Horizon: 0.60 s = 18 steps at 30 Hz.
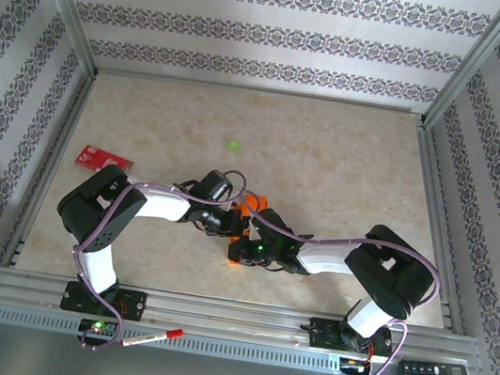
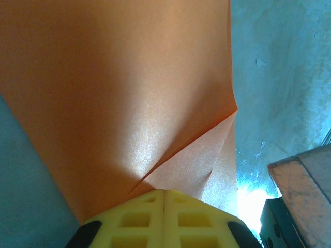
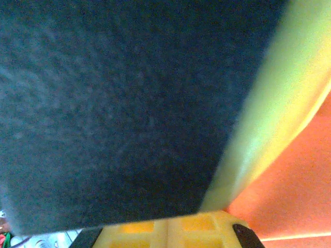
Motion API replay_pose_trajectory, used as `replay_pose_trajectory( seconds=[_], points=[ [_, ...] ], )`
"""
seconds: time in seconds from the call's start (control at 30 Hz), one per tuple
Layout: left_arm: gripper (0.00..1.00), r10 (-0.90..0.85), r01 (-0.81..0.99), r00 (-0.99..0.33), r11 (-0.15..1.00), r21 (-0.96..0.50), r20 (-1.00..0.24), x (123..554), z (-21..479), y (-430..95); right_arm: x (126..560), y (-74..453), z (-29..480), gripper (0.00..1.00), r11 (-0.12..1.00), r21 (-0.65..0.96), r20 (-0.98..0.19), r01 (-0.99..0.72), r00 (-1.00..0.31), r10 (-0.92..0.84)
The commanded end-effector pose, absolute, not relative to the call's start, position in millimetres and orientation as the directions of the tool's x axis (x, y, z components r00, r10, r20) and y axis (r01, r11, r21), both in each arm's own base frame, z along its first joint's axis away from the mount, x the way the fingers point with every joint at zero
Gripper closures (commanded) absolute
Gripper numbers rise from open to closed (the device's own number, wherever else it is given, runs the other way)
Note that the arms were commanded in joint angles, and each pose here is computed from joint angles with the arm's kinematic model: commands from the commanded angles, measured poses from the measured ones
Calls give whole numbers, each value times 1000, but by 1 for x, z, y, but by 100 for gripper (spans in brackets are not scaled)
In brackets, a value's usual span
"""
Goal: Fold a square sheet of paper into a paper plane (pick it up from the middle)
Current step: Fold the triangle a second time at the center of the table.
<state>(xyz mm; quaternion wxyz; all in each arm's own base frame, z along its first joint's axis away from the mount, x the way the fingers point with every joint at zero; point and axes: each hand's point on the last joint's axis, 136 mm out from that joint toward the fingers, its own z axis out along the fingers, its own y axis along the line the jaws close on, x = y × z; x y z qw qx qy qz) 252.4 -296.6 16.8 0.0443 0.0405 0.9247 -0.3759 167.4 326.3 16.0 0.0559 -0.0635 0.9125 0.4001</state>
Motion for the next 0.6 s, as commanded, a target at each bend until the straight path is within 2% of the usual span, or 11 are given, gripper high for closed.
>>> replay_pose_trajectory(
  seconds=[0.0, 0.57],
  points=[
    [100, 35, 47, -999, 807, -589, -33, 238, -21, -270, 148, 315, 0, 97, 699, 699, -103, -149, -989, -107],
    [100, 39, 51, -999, 820, -571, -32, 238, -24, -267, 118, 320, 2, 99, 698, 699, -76, -156, -987, -144]
  ],
)
